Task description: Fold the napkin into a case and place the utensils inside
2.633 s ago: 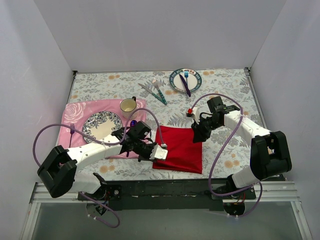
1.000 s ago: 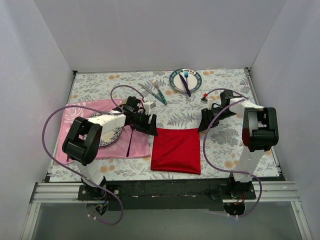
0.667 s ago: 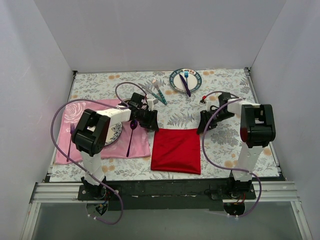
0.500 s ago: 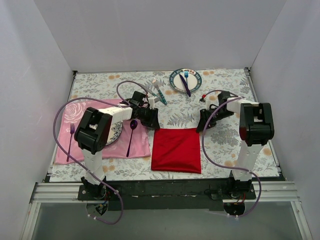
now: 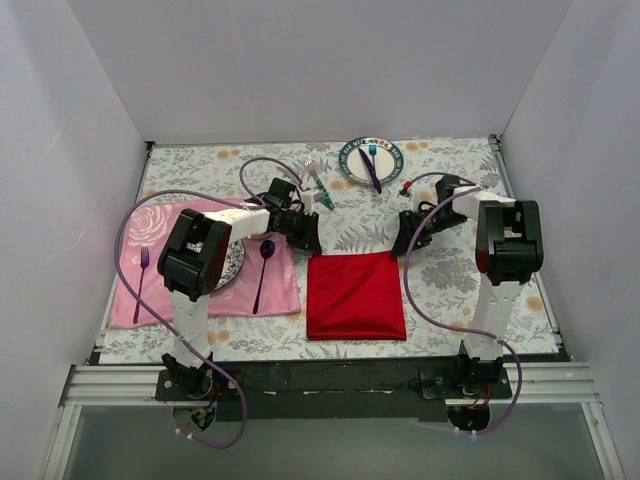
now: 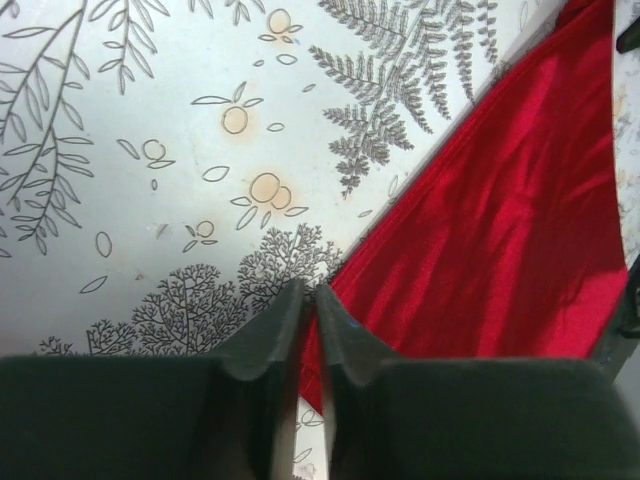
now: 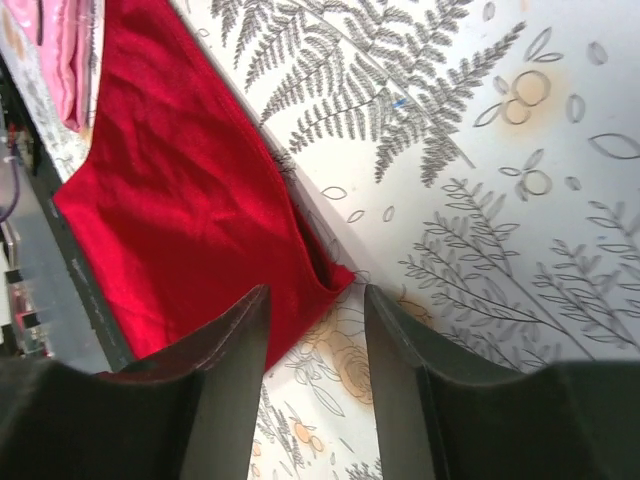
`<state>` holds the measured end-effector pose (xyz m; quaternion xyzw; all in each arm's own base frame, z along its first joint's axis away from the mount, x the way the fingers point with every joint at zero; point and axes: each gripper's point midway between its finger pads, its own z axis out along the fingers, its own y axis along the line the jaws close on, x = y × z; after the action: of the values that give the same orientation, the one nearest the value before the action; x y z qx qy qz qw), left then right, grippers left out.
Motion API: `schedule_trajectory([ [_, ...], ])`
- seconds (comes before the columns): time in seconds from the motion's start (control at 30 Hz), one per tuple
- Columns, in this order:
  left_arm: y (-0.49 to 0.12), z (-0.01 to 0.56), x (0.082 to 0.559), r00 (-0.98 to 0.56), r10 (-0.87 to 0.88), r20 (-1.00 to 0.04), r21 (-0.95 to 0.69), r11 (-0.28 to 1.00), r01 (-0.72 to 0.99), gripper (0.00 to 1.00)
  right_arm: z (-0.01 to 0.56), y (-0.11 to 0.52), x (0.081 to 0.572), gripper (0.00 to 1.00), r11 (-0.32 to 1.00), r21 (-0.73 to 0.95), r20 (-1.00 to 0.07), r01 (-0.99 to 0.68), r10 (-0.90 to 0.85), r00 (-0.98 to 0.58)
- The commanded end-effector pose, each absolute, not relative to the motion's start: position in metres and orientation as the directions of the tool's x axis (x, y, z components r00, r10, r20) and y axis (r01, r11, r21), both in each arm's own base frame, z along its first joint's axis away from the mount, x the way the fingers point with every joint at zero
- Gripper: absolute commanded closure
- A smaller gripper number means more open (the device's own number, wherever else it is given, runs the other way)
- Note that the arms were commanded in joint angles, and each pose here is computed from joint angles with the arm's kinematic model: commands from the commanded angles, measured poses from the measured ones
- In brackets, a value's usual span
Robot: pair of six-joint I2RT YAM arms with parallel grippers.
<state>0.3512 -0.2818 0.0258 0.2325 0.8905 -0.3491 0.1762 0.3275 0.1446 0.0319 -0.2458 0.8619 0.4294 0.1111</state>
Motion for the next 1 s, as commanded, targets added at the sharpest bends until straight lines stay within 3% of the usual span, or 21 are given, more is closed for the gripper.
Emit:
schedule_trajectory([
  [0.0, -0.276, 0.035, 0.350, -0.812, 0.323, -0.487, -0.525, 0.635, 0.567, 0.81, 0.041, 0.140, 0.346, 0.48, 0.511, 0.651, -0.443, -0.561, -0.344, -0.828],
  [0.1, -0.266, 0.039, 0.349, -0.816, 0.314, -0.486, -0.494, 0.671, 0.553, 0.64, 0.040, 0.140, 0.350, 0.50, 0.508, 0.650, -0.448, -0.565, -0.344, -0.825],
  [0.23, -0.255, 0.036, 0.344, -0.833, 0.322, -0.451, -0.474, 0.704, 0.529, 0.62, 0.039, 0.144, 0.348, 0.55, 0.494, 0.665, -0.448, -0.561, -0.338, -0.828],
  [0.63, -0.251, 0.020, 0.325, -0.880, 0.330, -0.342, -0.523, 0.711, 0.470, 0.72, 0.038, 0.156, 0.335, 0.66, 0.442, 0.693, -0.441, -0.569, -0.364, -0.820],
  [0.8, -0.252, 0.015, 0.320, -0.891, 0.334, -0.308, -0.543, 0.707, 0.453, 0.77, 0.038, 0.157, 0.331, 0.78, 0.435, 0.695, -0.438, -0.572, -0.375, -0.817],
  [0.97, -0.260, 0.020, 0.323, -0.884, 0.332, -0.329, -0.573, 0.674, 0.466, 0.93, 0.042, 0.156, 0.333, 0.99, 0.429, 0.682, -0.456, -0.592, -0.384, -0.803],
])
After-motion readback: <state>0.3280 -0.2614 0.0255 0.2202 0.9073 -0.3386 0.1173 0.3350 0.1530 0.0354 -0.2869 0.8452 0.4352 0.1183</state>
